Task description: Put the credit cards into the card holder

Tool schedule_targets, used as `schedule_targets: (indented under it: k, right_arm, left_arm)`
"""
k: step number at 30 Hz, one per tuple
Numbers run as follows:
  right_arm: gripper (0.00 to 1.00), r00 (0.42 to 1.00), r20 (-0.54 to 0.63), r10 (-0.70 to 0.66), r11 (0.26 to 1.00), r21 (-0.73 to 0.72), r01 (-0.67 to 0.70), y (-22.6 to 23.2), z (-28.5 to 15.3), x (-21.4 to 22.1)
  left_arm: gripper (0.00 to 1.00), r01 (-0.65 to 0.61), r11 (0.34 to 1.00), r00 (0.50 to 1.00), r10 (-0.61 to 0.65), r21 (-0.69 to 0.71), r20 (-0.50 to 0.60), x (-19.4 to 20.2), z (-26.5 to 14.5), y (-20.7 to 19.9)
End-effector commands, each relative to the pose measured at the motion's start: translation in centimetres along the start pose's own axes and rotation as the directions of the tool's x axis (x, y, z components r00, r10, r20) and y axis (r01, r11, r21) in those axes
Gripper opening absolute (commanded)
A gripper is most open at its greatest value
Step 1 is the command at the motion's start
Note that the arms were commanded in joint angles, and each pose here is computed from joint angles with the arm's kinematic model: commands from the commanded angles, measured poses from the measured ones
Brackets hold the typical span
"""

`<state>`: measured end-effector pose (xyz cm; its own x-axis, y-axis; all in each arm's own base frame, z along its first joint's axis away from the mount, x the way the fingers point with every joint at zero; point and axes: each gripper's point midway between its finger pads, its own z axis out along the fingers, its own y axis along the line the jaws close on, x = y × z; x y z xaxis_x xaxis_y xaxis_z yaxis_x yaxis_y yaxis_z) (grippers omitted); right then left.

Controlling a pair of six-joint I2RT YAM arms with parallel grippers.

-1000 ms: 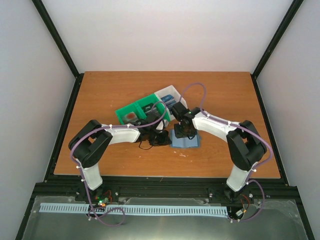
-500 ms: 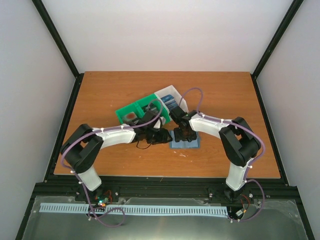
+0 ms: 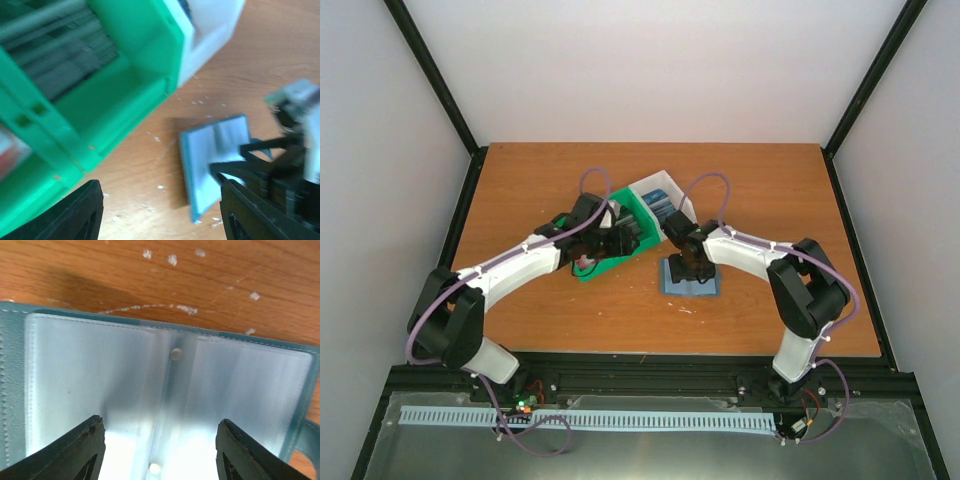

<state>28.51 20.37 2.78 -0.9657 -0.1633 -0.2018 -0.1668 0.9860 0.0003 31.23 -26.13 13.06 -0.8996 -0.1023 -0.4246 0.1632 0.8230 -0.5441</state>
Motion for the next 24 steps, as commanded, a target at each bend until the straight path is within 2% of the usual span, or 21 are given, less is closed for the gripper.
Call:
schedule_targets:
  k: [1, 6, 12, 24]
  right_arm:
    - [0.61, 0.995, 0.095, -0.002, 0.999, -0.046, 0.006, 0.5, -3.8, -2.2]
    - [0.61, 0.991, 0.136, -0.007, 0.995, -0.096, 0.020, 1.0, -5.8, -3.1]
    - [0.61, 0.990, 0.142, -0.010, 0.991, -0.131, 0.029, 1.2, -6.5, -3.6]
    - [0.61, 0.990, 0.138, -0.007, 0.982, -0.189, 0.033, 1.0, -7.1, -4.8]
  left_arm:
    - [0.66, -0.057, 0.994, 0.998, 0.060, -0.092, 0.030, -2.6, -1.9, 2.5]
    - [0.66, -0.152, 0.965, 0.988, 0.155, -0.215, 0.001, -4.5, -2.7, 5.2]
    - [0.65, -0.265, 0.879, 0.963, 0.259, -0.395, -0.070, -5.4, -2.6, 8.5]
    - [0.44, -0.462, 0.751, 0.886, 0.408, -0.471, -0.219, -5.4, -0.8, 12.7]
